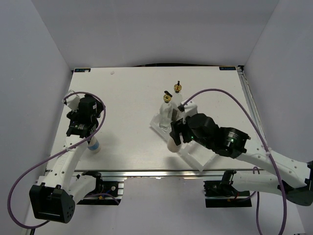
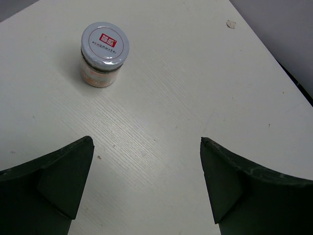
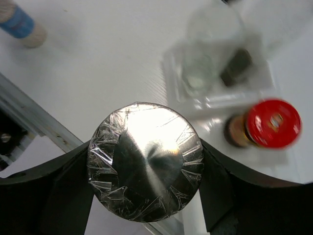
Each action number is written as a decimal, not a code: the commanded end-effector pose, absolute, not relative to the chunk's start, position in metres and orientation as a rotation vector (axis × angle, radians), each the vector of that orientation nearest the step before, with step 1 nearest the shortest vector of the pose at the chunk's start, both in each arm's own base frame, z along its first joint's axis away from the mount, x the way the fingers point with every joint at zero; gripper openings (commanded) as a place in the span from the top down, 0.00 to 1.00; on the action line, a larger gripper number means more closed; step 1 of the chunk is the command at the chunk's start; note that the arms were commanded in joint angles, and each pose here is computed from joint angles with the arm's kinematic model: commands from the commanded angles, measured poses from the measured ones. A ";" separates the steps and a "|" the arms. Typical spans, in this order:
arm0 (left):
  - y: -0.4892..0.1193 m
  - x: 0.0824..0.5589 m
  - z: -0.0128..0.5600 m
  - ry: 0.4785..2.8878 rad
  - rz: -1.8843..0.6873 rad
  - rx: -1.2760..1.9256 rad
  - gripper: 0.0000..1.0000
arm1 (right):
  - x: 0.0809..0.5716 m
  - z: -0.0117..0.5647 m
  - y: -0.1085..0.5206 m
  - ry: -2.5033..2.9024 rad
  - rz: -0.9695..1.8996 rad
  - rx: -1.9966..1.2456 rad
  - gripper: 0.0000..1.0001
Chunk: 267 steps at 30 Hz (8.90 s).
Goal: Organize the condiment bottles
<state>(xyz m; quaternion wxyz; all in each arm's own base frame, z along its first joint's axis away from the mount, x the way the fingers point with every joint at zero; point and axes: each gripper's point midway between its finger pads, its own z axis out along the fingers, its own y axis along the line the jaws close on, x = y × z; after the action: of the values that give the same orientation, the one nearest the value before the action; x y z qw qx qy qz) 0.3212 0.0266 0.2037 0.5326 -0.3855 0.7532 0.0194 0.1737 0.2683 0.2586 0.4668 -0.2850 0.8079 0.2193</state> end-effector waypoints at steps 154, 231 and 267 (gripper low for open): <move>-0.486 0.175 0.223 1.965 -0.482 1.158 0.99 | 0.221 0.266 0.010 1.702 -0.067 0.527 0.11; 0.100 0.397 0.165 1.953 0.237 -1.074 0.02 | 0.356 0.226 -0.023 1.949 -0.134 0.520 0.10; 0.054 0.417 0.132 2.103 -0.017 -0.895 1.00 | 0.368 0.196 0.001 2.046 -0.027 0.376 0.11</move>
<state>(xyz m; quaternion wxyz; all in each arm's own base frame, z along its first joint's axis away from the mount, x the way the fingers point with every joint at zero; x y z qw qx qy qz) 0.4071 0.0905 0.0992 0.3754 -0.3849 0.8414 0.0543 0.3612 -0.0033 0.1871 0.4878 0.1626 0.8572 -0.0296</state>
